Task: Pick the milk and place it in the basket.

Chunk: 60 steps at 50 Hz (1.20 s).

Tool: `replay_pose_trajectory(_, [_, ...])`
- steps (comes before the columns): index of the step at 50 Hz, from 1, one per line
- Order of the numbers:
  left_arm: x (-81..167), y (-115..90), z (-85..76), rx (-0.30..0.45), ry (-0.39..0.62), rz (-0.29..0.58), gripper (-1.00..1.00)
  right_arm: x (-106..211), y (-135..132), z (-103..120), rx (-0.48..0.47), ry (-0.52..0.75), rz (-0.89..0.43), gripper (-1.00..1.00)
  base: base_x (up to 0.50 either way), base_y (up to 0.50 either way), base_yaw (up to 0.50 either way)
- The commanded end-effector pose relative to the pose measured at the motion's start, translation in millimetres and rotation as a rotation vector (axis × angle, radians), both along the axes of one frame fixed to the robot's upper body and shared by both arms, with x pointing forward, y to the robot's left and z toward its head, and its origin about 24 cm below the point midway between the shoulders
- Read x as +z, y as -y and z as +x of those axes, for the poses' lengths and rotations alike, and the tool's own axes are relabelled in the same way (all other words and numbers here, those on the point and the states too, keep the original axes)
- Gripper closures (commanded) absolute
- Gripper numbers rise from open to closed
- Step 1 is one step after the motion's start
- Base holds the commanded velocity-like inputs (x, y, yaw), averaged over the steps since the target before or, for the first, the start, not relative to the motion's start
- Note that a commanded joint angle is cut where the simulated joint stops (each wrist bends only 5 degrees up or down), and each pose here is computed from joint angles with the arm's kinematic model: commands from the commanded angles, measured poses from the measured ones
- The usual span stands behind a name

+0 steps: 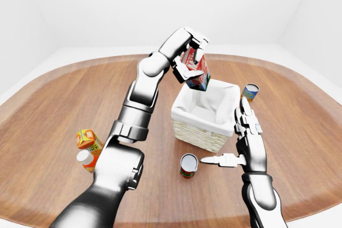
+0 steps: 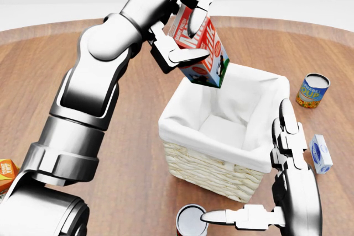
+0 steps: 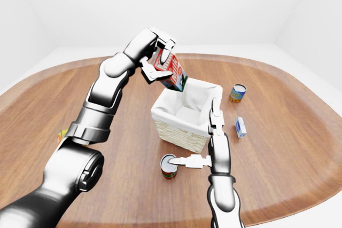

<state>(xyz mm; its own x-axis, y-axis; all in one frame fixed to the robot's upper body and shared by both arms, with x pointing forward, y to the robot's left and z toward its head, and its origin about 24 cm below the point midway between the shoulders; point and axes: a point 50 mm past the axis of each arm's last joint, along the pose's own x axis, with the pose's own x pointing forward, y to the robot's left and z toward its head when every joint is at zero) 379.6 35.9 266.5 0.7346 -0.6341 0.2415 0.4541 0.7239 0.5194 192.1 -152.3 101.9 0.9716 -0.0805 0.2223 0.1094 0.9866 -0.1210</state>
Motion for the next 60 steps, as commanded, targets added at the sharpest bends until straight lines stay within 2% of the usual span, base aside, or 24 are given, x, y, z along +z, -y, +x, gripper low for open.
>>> replay_pose_trajectory(1, [-19.0, 9.4, 12.7, -0.003, -0.139, -0.028, 1.00, 1.0, 0.6, 0.2, 0.000, 0.002, 0.002, -1.00, 0.00, 0.00, 0.00])
replay_pose_trajectory(10, [-36.7, 28.0, 11.2, -0.041, -0.213, -0.006, 1.00, -0.9, 1.5, 1.3, 0.000, -0.003, 0.004, -1.00, 0.00, 0.00, 0.00])
replay_pose_trajectory(19, [-42.5, 36.7, 8.0, -0.066, -0.231, -0.004, 1.00, -1.6, 1.7, 1.4, -0.001, -0.003, 0.003, -1.00, 0.00, 0.00, 0.00])
replay_pose_trajectory(33, [-70.6, 44.1, 16.5, -0.006, -0.372, 0.064, 1.00, -1.2, 1.4, -0.6, 0.001, 0.000, 0.002, -1.00, 0.00, 0.00, 0.00])
replay_pose_trajectory(42, [-73.6, 53.0, 14.0, -0.005, -0.381, 0.074, 1.00, -0.3, 1.0, -0.5, 0.002, -0.001, 0.002, -1.00, 0.00, 0.00, 0.00])
replay_pose_trajectory(60, [-81.9, 54.9, 16.0, 0.020, -0.392, 0.061, 1.00, -1.0, 0.6, -1.2, 0.008, -0.002, 0.003, -1.00, 0.00, 0.00, 0.00])
